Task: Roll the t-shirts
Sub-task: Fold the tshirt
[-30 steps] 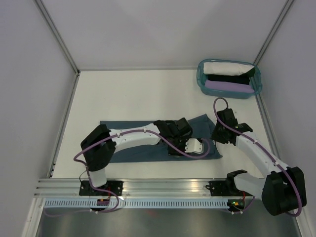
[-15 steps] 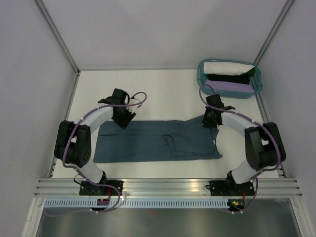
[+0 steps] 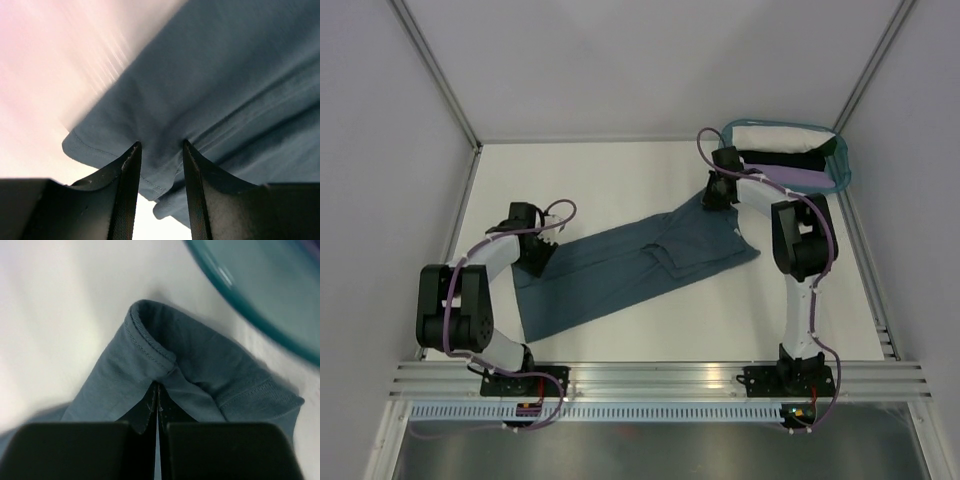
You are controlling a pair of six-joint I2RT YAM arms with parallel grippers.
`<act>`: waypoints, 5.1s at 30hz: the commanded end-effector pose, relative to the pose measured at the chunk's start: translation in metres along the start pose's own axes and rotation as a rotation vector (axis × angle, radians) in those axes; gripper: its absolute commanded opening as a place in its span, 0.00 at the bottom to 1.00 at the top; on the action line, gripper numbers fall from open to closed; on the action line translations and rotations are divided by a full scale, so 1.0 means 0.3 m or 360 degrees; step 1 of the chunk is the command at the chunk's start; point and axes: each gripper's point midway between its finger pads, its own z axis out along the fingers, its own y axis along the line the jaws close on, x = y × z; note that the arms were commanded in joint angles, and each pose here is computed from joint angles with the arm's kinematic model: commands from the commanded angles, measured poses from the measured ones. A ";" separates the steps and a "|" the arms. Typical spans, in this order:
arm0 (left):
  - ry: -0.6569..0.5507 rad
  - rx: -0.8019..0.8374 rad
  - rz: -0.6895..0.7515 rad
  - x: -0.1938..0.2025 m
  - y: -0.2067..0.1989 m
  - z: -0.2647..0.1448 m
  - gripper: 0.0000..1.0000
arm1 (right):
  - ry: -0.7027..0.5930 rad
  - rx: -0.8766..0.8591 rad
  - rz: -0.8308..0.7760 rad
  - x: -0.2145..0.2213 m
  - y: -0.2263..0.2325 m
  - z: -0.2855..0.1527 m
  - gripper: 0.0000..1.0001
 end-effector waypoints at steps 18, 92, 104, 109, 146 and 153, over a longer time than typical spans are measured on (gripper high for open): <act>0.0106 0.0196 0.0035 0.163 -0.120 -0.240 0.48 | -0.0163 0.0151 -0.0260 -0.073 -0.008 -0.279 0.19; -0.0346 0.0205 -0.0114 0.041 -0.155 -0.369 0.52 | -0.0057 -0.0434 -0.1491 1.252 0.489 -0.688 0.53; -0.0491 0.0107 -0.0134 -0.047 -0.096 -0.443 0.56 | -0.0270 -0.0221 -0.2107 1.345 0.567 -0.630 0.64; -0.0467 0.0126 -0.0148 -0.065 -0.089 -0.428 0.56 | -0.0213 -0.0173 -0.2141 1.319 0.555 -0.592 0.51; -0.0505 0.0241 -0.0100 -0.400 0.048 -0.359 0.56 | -0.0083 -0.0618 -0.1943 1.340 0.663 -0.629 0.66; -0.0469 0.0244 -0.0099 -0.386 0.045 -0.337 0.56 | 0.0165 -0.0592 -0.1876 1.401 0.556 -0.525 0.49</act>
